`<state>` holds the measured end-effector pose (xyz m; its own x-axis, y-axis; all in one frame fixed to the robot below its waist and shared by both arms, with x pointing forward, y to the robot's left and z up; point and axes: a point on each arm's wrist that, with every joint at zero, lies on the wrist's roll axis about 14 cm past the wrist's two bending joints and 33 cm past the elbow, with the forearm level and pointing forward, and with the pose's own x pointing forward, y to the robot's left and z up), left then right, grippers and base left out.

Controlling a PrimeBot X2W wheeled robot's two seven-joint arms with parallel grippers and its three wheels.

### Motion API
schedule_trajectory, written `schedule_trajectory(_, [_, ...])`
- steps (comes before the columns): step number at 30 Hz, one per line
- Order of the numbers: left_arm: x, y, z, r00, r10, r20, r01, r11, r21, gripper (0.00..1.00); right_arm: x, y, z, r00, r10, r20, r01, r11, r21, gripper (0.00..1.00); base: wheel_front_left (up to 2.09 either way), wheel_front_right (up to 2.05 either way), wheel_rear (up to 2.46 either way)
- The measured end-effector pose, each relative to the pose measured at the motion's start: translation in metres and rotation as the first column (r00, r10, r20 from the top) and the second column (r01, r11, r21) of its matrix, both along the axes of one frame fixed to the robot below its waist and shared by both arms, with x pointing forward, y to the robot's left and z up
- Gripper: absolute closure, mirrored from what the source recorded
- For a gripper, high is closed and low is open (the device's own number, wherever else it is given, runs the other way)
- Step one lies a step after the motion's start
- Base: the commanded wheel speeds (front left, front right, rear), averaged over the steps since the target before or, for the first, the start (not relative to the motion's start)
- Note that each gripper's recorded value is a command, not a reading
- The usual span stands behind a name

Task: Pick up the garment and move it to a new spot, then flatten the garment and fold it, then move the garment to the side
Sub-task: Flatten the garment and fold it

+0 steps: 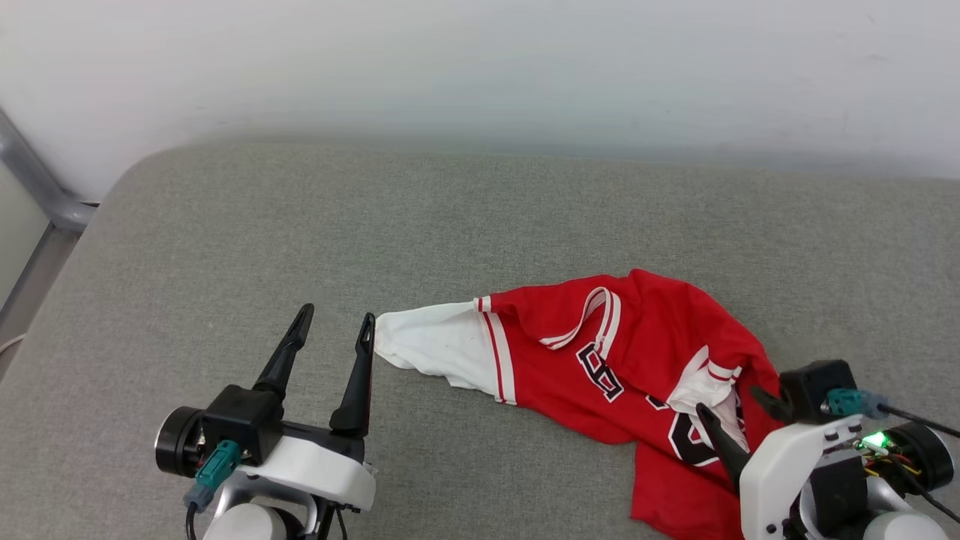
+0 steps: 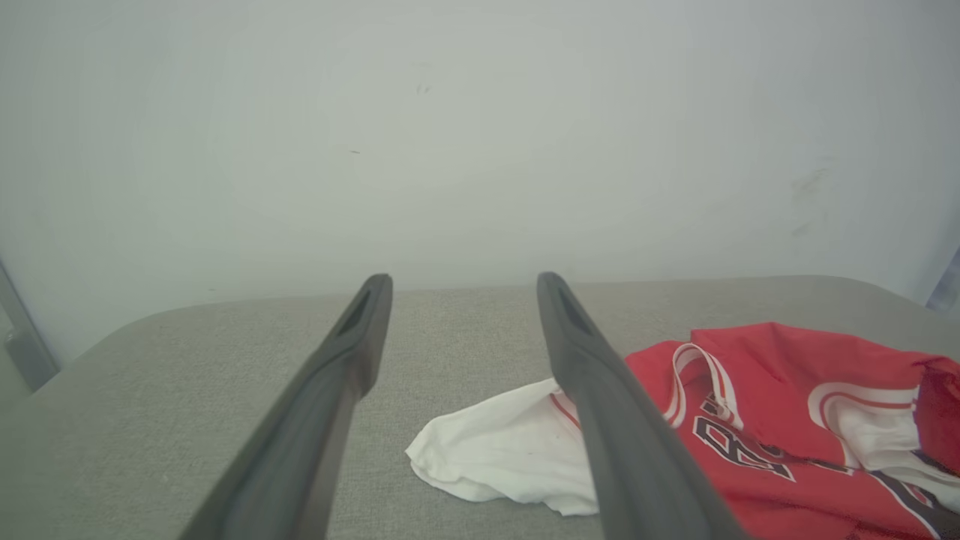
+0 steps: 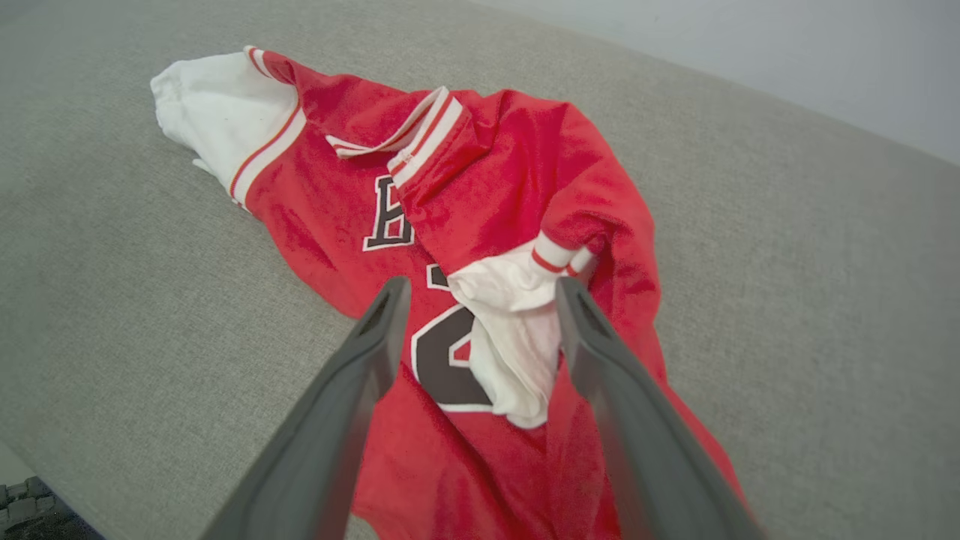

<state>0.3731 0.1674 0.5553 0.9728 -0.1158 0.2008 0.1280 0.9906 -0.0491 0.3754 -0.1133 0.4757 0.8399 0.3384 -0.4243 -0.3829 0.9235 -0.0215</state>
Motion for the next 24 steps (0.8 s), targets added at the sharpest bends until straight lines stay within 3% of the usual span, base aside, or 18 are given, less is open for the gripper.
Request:
schedule_trajectory(4, [0.001,0.000,-0.007,1.000,-0.002,-0.019,0.001,1.000,-0.013,0.00,-0.001,0.008,-0.015,0.989,0.005,-0.149,-0.008,1.000,-0.020,0.00,0.00,0.00,0.00])
schedule_trajectory(11, [0.001,0.002,-0.020,0.999,0.002,-0.054,-0.003,1.000,-0.021,0.00,0.011,0.003,-0.035,0.965,-0.030,-0.260,0.006,0.996,-0.092,0.00,0.00,0.00,0.00])
schedule_trajectory(24, [0.003,0.011,-0.030,0.996,0.033,-0.078,-0.036,0.999,-0.033,0.00,0.028,0.005,-0.062,0.943,-0.079,-0.322,0.054,0.995,-0.088,0.00,0.00,0.00,0.00])
